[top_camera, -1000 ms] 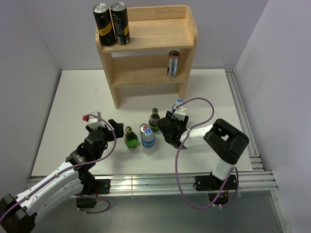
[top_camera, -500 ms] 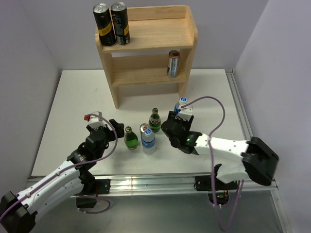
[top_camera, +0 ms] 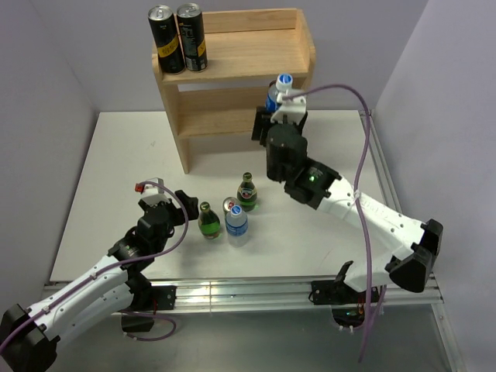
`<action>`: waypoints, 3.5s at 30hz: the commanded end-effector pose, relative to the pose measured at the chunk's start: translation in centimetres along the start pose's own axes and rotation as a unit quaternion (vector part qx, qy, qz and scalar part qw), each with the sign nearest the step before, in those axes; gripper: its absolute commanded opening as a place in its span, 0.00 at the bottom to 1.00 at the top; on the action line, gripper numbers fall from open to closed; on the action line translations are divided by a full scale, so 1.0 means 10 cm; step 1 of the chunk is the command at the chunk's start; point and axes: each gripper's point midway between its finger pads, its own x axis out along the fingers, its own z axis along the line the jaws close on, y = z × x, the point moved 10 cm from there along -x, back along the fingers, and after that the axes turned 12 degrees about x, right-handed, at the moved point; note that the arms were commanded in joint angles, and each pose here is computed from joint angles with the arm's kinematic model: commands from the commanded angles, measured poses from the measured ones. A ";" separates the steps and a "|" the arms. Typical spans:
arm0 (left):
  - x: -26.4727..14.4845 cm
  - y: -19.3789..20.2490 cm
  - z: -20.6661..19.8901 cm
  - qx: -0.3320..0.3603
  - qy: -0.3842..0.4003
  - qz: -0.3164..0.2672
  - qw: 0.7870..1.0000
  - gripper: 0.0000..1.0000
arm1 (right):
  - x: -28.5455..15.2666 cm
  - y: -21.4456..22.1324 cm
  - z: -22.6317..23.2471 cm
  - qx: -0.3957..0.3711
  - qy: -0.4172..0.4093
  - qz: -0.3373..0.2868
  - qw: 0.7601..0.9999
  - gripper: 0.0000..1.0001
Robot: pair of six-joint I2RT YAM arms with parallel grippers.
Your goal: Place and organize the beverage onto the shelf
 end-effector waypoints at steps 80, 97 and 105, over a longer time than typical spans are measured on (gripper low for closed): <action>0.00 -0.07 -0.05 0.001 0.023 -0.018 1.000 0.99 | 1.61 -1.16 0.08 0.047 -0.003 -0.091 0.995 0.96; 0.00 -0.07 -0.05 0.001 0.022 -0.019 1.000 0.99 | 1.21 -1.03 -0.02 0.051 0.010 -0.083 0.995 0.98; 0.00 -0.07 -0.05 0.001 0.020 -0.018 1.000 0.99 | 0.69 -1.02 -0.22 0.067 0.006 -0.075 0.995 0.99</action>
